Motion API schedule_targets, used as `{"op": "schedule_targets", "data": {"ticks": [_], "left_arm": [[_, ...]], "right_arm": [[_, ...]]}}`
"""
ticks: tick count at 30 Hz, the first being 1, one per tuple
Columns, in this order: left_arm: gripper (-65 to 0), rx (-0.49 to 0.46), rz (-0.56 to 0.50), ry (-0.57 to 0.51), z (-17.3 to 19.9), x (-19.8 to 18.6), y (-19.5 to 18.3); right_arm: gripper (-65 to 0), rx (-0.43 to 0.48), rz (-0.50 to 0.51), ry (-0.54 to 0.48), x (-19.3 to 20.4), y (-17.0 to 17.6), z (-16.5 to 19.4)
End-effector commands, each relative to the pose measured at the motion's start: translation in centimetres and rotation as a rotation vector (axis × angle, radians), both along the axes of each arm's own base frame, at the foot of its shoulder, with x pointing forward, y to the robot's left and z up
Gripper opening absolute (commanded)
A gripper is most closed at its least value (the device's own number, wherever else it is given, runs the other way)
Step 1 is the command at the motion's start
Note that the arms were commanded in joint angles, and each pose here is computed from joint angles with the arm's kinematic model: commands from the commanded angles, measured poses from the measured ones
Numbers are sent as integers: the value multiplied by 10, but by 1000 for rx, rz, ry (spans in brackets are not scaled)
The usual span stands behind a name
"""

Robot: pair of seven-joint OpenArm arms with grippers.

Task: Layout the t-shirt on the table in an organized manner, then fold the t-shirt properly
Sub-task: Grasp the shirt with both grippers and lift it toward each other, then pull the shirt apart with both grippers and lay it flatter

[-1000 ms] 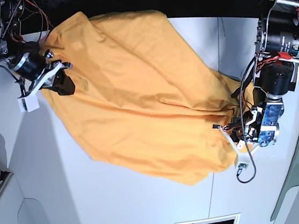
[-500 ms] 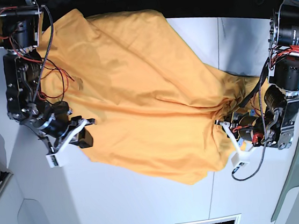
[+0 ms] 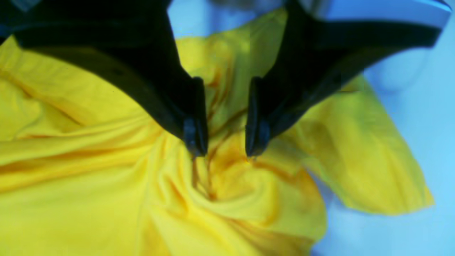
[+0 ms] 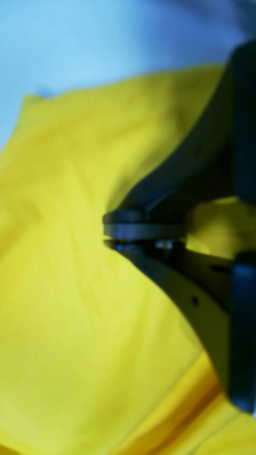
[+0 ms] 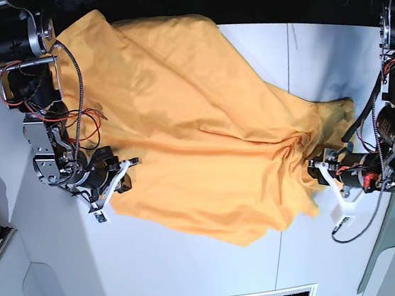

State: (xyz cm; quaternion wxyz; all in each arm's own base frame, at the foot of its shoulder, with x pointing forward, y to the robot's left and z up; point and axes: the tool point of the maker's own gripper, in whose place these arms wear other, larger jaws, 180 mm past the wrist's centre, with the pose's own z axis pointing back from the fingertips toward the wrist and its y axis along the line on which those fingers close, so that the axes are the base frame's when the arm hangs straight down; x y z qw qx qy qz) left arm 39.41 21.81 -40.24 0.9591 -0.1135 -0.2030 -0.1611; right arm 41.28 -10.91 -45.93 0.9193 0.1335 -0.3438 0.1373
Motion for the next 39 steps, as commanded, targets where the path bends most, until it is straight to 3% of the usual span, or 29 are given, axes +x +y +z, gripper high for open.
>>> {"op": "schedule_targets", "data": {"ticks": [1,4,7,17,21,26,32,39], "left_arm": [[-431,-49,-44,-87,29,16,-6],[-443,-133,-187,-109,42,-3,-29],[-506,-205,-318,-98,43,-33,-58],[-534,-346,-349,105,-22,-135,-106],[-534,-376,-330,132,-37,-157,-115],[-534,-234,-344,129,-63,-167,-96],[-535,-6,-249,209,-101,-171,-40],[-559,198,-102,199,-102,-127,29]], "right_arm": [[-650,-5,-13,-53,17,-11,17],[-650,-29,-24,-47,14,-26,15],[-650,-41,-31,-45,13,-35,14],[-650,-58,-41,-19,6,-48,9],[-650,-57,-42,-18,6,-48,9],[-650,-63,-40,-5,4,-49,7],[-650,-98,-53,25,-6,-70,0],[-650,-42,-105,98,-29,-99,-7]]}}
